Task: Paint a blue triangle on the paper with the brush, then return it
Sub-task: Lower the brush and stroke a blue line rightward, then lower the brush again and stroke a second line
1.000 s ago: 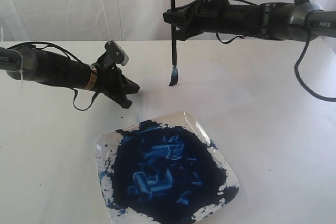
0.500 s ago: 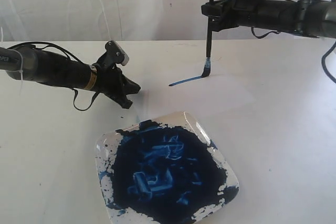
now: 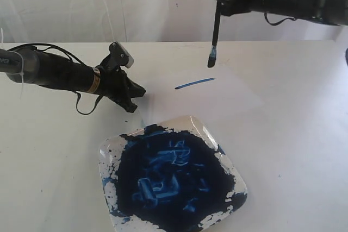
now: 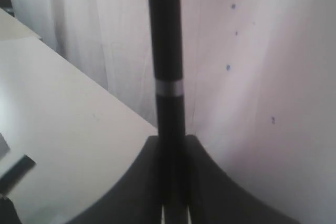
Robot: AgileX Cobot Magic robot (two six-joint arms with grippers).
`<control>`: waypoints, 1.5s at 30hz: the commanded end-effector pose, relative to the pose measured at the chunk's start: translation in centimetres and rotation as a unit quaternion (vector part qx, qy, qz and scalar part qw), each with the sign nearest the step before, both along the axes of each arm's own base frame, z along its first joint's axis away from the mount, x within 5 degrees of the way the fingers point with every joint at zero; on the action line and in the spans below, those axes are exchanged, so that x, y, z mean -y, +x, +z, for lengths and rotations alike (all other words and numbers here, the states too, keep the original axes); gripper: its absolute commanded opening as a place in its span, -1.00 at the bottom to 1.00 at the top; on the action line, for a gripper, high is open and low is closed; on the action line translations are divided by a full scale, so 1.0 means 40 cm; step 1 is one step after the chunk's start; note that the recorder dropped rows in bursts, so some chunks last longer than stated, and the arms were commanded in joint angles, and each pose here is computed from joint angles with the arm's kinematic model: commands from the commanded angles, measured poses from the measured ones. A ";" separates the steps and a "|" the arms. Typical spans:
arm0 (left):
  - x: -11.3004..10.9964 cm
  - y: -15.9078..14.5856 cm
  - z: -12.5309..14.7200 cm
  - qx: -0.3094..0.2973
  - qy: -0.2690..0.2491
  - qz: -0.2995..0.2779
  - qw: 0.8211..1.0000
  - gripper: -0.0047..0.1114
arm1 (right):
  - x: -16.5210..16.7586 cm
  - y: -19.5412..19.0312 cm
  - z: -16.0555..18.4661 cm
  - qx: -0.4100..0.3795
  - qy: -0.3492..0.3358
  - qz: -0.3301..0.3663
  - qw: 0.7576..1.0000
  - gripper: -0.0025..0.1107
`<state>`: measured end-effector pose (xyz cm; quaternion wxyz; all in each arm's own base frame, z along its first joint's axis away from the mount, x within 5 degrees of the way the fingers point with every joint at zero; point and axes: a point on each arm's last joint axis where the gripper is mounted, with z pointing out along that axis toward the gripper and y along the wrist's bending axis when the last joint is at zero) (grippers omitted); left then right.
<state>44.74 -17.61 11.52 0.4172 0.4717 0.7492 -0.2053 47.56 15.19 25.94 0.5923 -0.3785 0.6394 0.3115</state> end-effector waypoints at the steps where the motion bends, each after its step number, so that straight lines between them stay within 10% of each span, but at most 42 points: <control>1: 0.000 0.002 0.003 0.002 0.000 -0.001 1.000 -0.92 | -0.036 -0.043 0.098 -0.034 0.055 0.016 0.998 -0.96; 13: 0.000 0.002 0.003 0.002 0.000 -0.001 1.000 -0.92 | -0.265 -0.128 0.084 -0.061 -0.028 -0.158 0.985 -0.96; 45: 0.000 0.002 0.004 0.001 -0.001 -0.002 1.000 -0.92 | -0.323 -0.096 -0.029 -0.082 -0.055 -0.145 0.984 -0.96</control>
